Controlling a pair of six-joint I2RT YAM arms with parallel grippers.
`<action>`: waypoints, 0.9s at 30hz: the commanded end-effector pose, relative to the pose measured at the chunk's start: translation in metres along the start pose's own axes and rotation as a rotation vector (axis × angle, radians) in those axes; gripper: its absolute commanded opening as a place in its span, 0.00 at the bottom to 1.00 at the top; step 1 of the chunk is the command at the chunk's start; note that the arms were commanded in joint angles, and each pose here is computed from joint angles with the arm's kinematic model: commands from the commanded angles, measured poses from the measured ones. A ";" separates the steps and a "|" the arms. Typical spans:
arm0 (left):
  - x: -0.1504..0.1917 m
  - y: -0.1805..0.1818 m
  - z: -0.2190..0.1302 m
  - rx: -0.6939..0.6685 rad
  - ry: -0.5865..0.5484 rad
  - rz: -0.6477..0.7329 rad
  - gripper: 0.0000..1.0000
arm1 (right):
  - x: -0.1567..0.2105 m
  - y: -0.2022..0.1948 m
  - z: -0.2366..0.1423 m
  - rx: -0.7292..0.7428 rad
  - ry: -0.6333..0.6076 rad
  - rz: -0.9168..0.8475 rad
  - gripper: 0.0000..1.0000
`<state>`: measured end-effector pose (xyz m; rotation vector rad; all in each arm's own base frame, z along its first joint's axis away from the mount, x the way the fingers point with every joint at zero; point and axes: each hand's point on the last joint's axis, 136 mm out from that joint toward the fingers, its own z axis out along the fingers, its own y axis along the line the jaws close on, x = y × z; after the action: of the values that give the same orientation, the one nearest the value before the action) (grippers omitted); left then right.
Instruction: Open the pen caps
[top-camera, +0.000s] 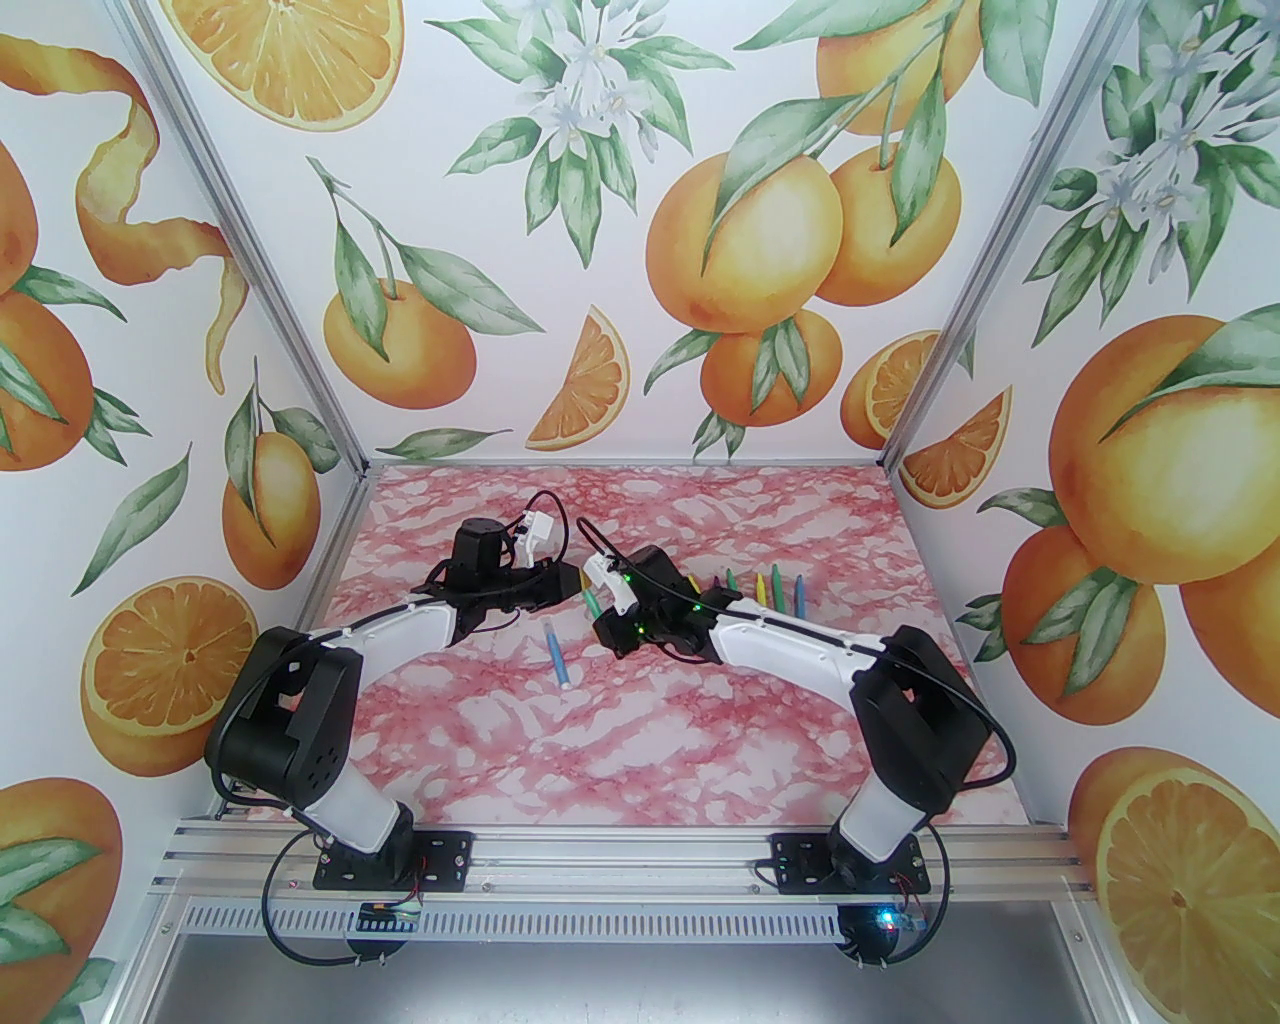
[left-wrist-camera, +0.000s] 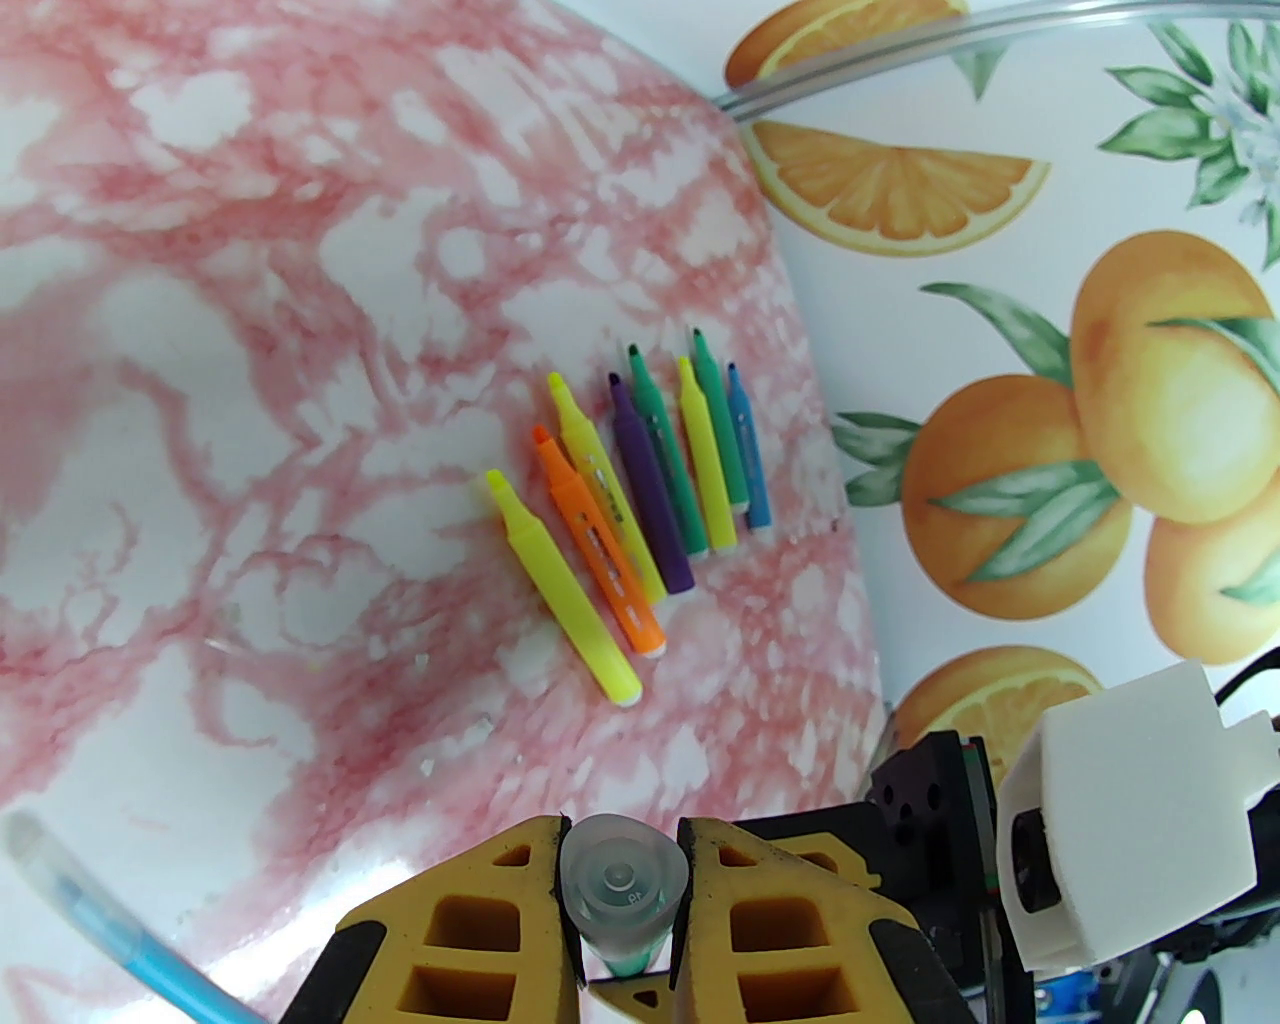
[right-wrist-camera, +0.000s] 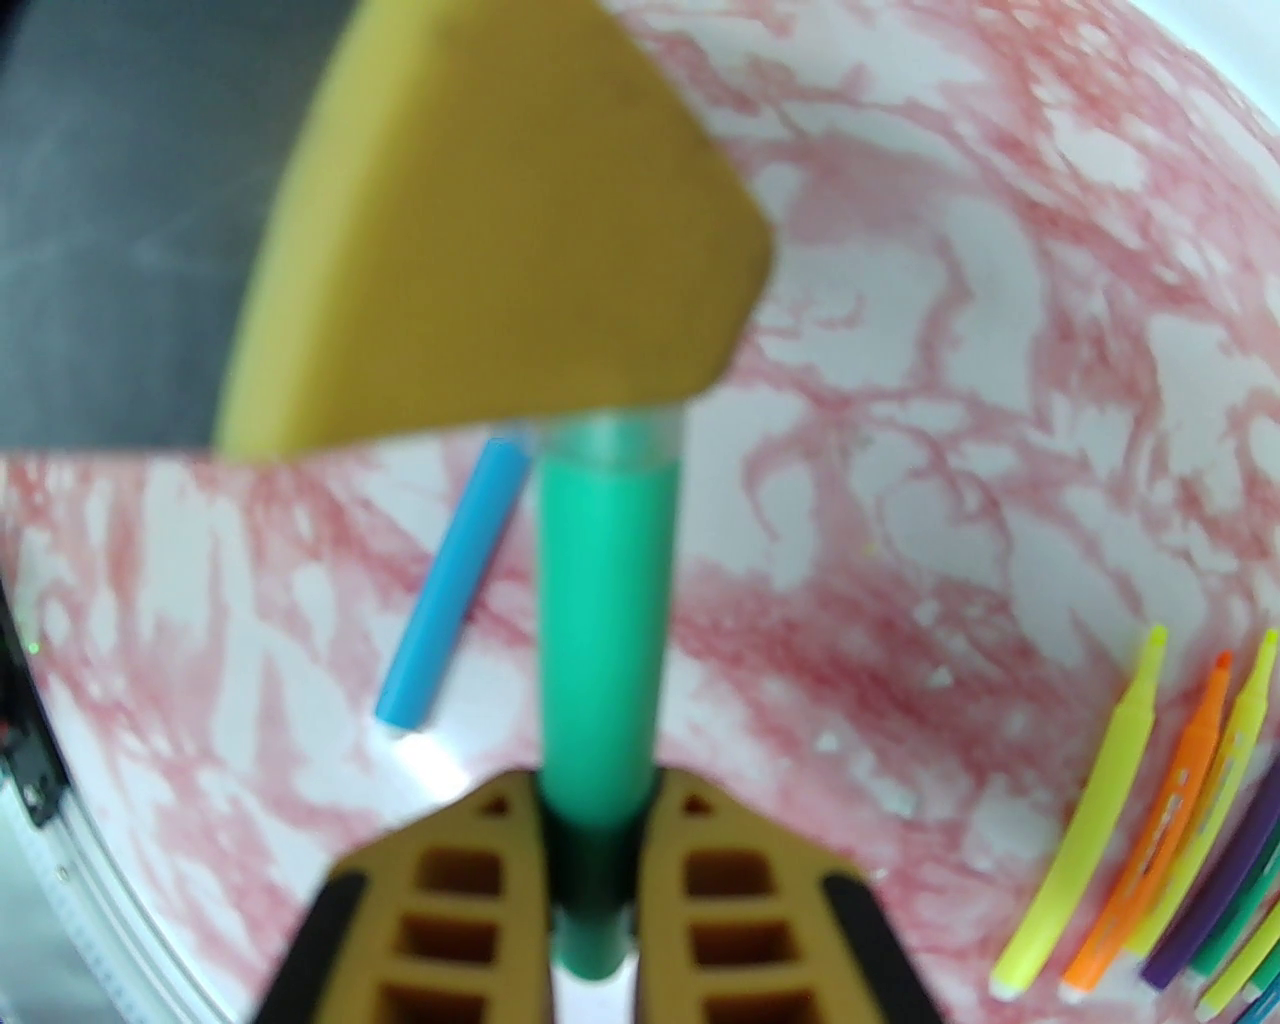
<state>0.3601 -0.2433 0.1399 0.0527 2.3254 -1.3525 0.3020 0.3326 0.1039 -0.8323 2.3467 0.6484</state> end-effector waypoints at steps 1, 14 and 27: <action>-0.053 -0.009 -0.014 -0.030 -0.165 0.045 0.00 | 0.039 0.014 -0.006 -0.086 0.101 -0.024 0.00; -0.071 0.005 -0.020 -0.085 -0.244 -0.019 0.00 | 0.059 0.018 -0.010 -0.123 0.116 -0.040 0.00; -0.085 0.008 -0.037 -0.124 -0.290 -0.020 0.00 | 0.068 0.021 -0.013 -0.146 0.126 -0.048 0.00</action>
<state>0.3611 -0.2380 0.1352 -0.0992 2.4034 -1.3587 0.2954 0.3272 0.1114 -0.8469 2.2315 0.7054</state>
